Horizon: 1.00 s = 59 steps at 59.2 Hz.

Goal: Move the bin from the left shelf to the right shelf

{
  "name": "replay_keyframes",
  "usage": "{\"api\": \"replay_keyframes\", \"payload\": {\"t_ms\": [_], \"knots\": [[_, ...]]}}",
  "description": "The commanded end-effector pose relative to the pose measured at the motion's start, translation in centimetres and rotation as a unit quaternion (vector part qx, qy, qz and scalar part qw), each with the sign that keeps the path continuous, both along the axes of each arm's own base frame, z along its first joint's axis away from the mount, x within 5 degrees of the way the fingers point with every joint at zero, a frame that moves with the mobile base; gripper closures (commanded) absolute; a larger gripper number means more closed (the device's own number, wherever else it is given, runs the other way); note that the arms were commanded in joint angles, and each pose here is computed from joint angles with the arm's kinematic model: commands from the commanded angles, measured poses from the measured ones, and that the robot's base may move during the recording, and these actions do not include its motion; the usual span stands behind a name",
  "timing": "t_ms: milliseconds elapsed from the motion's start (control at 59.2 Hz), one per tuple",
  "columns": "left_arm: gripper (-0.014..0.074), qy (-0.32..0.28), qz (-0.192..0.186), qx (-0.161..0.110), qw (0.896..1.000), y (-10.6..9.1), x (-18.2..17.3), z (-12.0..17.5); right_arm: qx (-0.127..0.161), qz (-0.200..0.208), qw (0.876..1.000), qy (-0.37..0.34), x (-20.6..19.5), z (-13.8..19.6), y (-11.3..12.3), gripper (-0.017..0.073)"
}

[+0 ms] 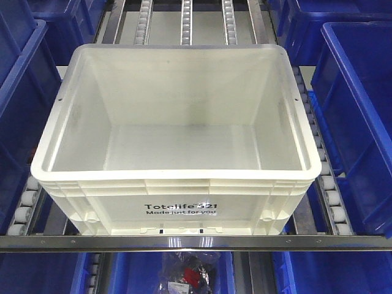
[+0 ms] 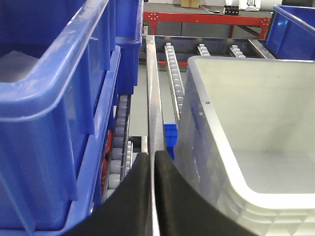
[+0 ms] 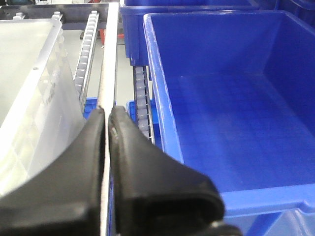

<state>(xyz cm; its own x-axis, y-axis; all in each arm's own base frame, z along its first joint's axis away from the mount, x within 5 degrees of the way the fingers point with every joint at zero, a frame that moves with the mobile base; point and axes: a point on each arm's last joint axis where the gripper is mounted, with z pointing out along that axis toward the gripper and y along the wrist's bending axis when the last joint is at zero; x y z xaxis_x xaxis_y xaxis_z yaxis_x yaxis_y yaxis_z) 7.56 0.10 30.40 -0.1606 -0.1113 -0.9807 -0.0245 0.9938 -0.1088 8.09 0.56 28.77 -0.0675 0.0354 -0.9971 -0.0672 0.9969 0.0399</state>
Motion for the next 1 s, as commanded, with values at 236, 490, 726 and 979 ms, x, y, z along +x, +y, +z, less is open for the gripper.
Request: {"api": "replay_keyframes", "payload": {"t_ms": [236,490,726,979], "knots": [[0.0215,-0.039,-0.004,-0.005,0.999,-0.1,0.2,1.5,-0.002,0.002,0.999,-0.044,0.2,1.6,0.0,0.0162],[-0.0001,-0.014,-0.043,-0.005,0.999,-0.7,0.8,1.3,-0.009,0.046,0.999,-0.024,0.8,1.5,0.9,0.0023],[0.0008,0.07,-0.108,0.046,0.991,-2.4,3.8,4.4,-0.024,0.106,0.993,0.051,4.5,4.0,3.1,0.0029],[0.0008,0.157,-0.11,0.055,0.98,-4.0,9.7,7.0,-0.024,0.118,0.98,0.161,11.2,6.9,5.9,0.0029]]}}
